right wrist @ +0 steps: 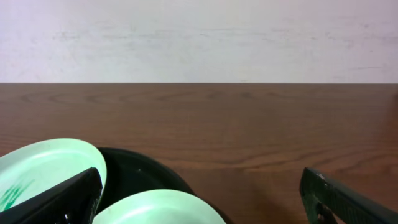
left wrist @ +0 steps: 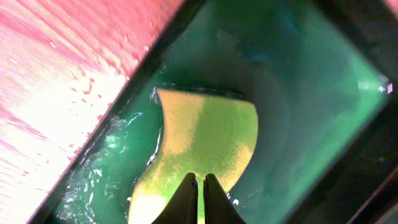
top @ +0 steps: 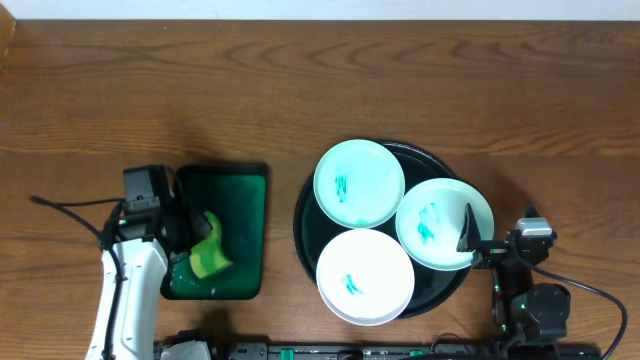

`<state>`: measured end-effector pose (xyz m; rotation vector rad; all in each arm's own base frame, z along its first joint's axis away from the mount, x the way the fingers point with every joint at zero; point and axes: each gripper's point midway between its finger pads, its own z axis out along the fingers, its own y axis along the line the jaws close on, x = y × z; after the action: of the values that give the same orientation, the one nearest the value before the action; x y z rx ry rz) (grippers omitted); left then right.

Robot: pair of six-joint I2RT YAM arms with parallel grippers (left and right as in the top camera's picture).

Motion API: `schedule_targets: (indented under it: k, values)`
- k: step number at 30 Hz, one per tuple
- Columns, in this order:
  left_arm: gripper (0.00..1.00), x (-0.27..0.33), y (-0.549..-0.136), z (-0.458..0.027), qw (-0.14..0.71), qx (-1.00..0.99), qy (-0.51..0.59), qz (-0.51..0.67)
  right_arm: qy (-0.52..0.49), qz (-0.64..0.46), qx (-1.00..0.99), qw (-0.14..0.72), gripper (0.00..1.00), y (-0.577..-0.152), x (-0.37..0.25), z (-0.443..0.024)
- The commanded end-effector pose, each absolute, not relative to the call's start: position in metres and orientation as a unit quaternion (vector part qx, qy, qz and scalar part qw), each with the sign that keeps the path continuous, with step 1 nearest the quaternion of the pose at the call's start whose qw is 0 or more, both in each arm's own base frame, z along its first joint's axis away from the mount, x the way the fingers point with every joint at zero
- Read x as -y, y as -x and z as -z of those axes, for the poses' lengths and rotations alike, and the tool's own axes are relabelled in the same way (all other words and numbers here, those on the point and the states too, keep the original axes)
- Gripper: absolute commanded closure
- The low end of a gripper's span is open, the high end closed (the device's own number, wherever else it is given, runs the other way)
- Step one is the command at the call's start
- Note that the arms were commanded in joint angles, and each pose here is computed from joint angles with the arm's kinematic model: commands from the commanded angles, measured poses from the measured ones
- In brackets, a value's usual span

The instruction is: Clean dirty plates on tray and stack at the side

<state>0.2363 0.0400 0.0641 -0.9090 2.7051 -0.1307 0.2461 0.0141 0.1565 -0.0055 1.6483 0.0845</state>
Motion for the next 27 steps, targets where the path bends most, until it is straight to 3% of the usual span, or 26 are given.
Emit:
schedule_targets:
  k: [1, 7, 13, 14, 18, 22, 27]
  values:
    - [0.93, -0.049, -0.247, -0.082, 0.167, -0.939, 0.299, 0.017, 0.003, -0.033, -0.735, 0.677, 0.01, -0.246, -0.012, -0.155]
    - [0.91, -0.037, -0.249, -0.088, 0.166, -0.950, 0.264, -0.003, 0.003, -0.033, -0.735, 0.677, 0.01, -0.246, -0.012, -0.155]
    - [0.50, -0.002, -0.239, -0.083, 0.129, -0.966, 0.220, 0.044, 0.003, -0.033, -0.735, 0.677, 0.01, -0.246, -0.012, -0.155]
    - [0.47, -0.002, -0.236, -0.081, 0.122, -0.967, 0.221, 0.042, 0.003, -0.033, -0.735, 0.677, 0.01, -0.246, -0.012, -0.155]
    - [0.48, -0.007, -0.221, -0.068, 0.073, -0.971, 0.228, 0.016, 0.003, -0.033, -0.735, 0.677, 0.01, -0.246, -0.012, -0.155]
    - [0.58, -0.006, -0.207, -0.042, -0.002, -0.974, 0.227, 0.002, 0.003, -0.033, -0.735, 0.677, 0.01, -0.246, -0.012, -0.155]
    - [0.60, -0.006, -0.203, -0.025, -0.042, -0.975, 0.219, -0.006, 0.003, -0.033, -0.735, 0.677, 0.01, -0.246, -0.012, -0.155]
